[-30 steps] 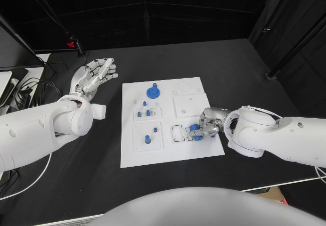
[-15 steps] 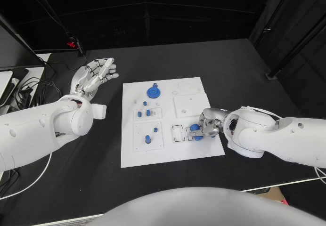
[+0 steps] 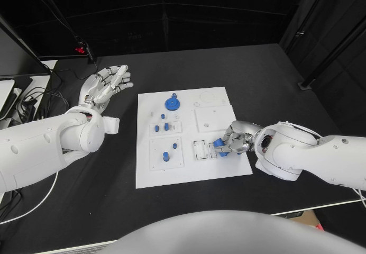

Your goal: Assemble the parts on the task board

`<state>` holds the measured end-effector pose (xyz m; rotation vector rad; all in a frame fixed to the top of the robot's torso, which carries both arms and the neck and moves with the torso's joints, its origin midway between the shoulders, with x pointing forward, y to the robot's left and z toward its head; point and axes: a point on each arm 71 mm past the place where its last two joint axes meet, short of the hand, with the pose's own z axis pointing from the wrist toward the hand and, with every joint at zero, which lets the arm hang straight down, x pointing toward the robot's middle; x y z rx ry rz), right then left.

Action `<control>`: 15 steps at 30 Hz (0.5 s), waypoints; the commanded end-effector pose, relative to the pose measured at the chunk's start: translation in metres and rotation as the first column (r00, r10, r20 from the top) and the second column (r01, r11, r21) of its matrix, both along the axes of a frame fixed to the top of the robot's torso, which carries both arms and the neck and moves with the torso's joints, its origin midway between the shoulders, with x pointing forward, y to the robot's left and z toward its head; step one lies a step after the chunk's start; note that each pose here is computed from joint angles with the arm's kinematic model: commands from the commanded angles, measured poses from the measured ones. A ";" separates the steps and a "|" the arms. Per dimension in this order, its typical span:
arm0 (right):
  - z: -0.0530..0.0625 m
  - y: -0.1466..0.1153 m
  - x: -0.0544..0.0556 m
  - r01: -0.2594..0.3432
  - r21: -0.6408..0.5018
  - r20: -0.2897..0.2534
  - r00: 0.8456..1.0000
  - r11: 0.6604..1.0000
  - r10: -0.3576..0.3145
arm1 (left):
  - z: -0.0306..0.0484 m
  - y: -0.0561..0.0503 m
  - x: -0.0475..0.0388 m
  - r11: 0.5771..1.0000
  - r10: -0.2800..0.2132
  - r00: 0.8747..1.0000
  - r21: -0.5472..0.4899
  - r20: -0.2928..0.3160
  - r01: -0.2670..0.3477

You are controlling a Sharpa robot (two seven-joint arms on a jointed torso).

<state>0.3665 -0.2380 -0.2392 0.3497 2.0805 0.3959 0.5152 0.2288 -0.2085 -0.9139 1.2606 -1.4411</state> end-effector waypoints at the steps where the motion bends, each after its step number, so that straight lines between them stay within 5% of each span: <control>1: 0.000 -0.002 -0.004 0.073 0.148 0.007 0.997 0.986 -0.075 | 0.0039 0.000 -0.0007 1.000 -0.008 0.999 -0.014 0.041 0.009; 6: 0.003 -0.007 -0.007 0.138 0.240 -0.011 0.990 0.961 -0.139 | 0.0036 0.001 -0.0007 1.000 -0.007 0.999 -0.013 0.040 0.007; 15: 0.001 -0.015 -0.013 0.272 0.374 -0.126 0.962 0.887 -0.242 | 0.0028 0.001 -0.0008 1.000 -0.006 0.999 -0.013 0.038 0.006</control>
